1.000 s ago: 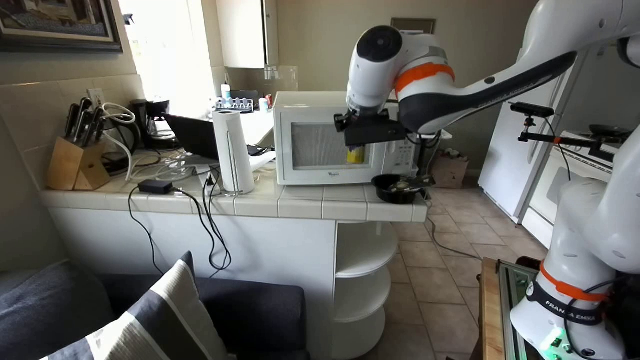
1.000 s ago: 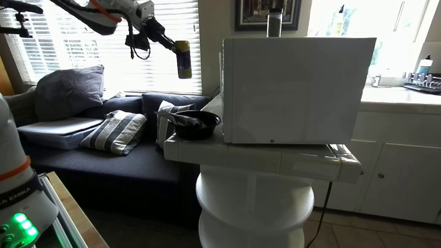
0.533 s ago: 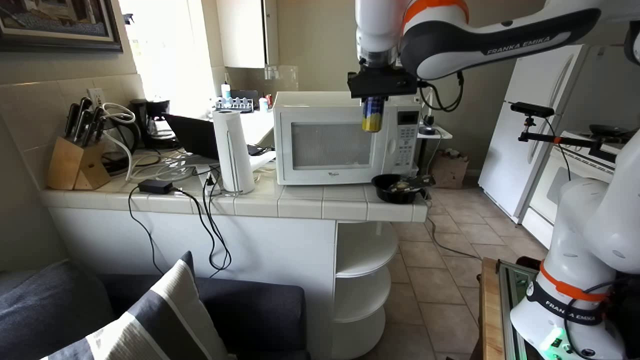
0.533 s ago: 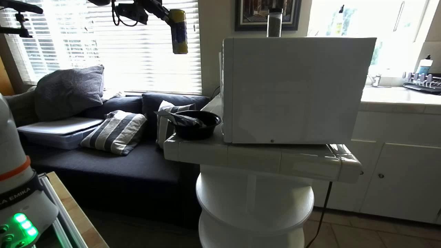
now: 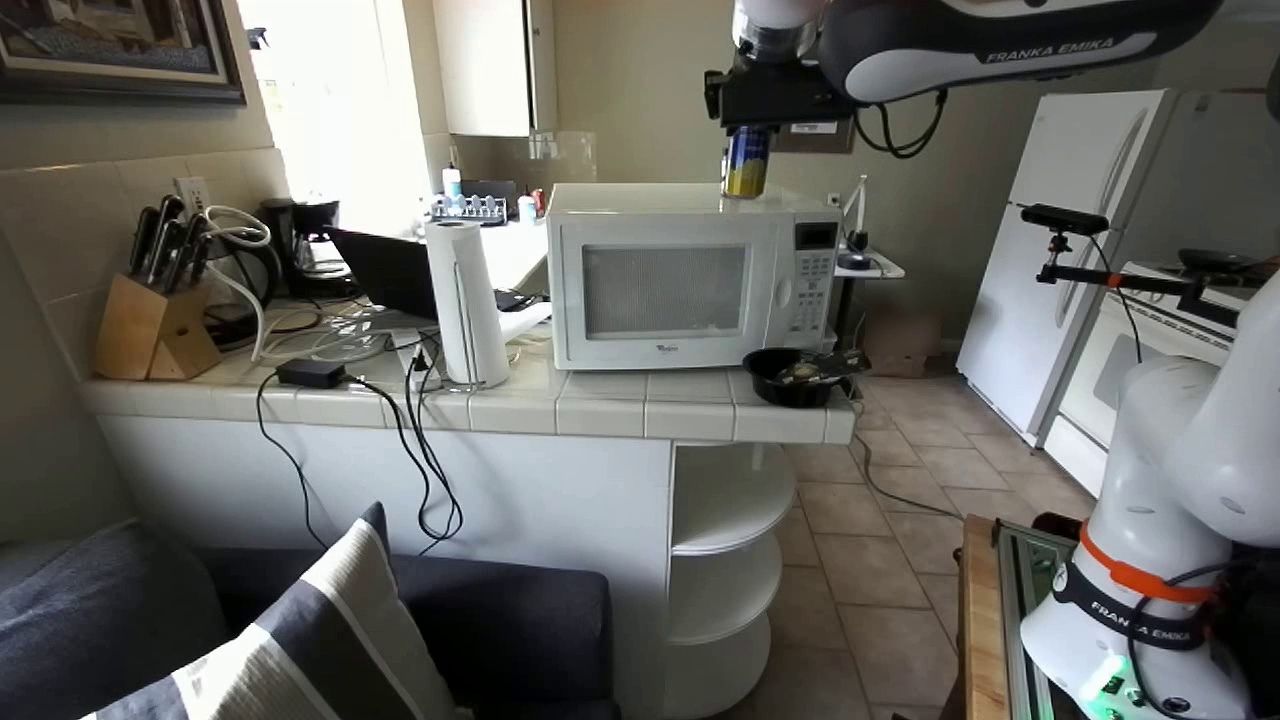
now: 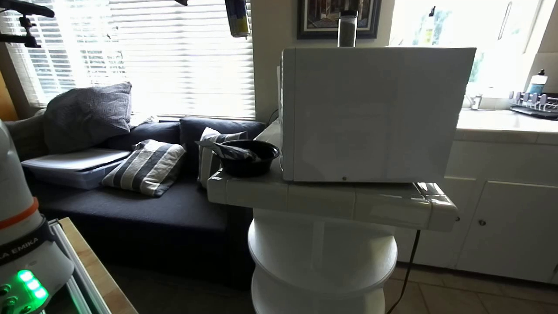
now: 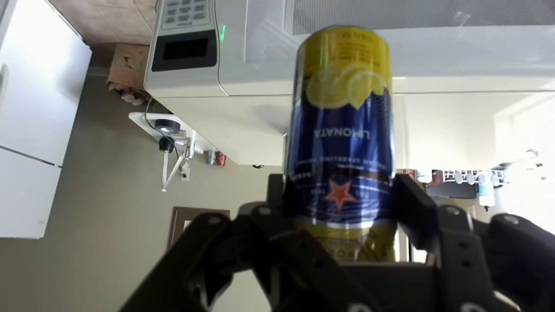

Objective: Put the can on the microwave

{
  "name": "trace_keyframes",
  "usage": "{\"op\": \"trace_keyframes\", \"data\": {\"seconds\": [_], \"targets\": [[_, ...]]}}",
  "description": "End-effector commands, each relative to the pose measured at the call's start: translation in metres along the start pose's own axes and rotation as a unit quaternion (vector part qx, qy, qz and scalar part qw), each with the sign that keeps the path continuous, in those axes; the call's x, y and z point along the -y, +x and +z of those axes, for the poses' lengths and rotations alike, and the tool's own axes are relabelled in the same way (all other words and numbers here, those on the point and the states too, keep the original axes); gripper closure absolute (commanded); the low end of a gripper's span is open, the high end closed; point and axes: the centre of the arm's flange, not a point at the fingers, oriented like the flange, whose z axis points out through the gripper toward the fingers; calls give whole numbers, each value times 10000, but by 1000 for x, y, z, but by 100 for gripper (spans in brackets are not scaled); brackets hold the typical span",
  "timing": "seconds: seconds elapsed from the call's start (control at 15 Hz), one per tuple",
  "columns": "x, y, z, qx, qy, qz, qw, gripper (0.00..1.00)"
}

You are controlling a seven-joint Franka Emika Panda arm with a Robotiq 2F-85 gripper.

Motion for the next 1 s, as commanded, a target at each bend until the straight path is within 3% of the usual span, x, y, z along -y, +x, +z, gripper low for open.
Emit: {"op": "trace_keyframes", "data": {"seconds": [0.0,0.33,0.4,0.67,0.93], "targets": [[0,0,0,-3,0,-10,10000,36],[1,0,0,-3,0,-26,10000,36],[1,0,0,-3,0,-28,10000,61],[28,31,-3,-148,234,83,9996,61],[75,57,12,-281,400,-173,9987,61]]}}
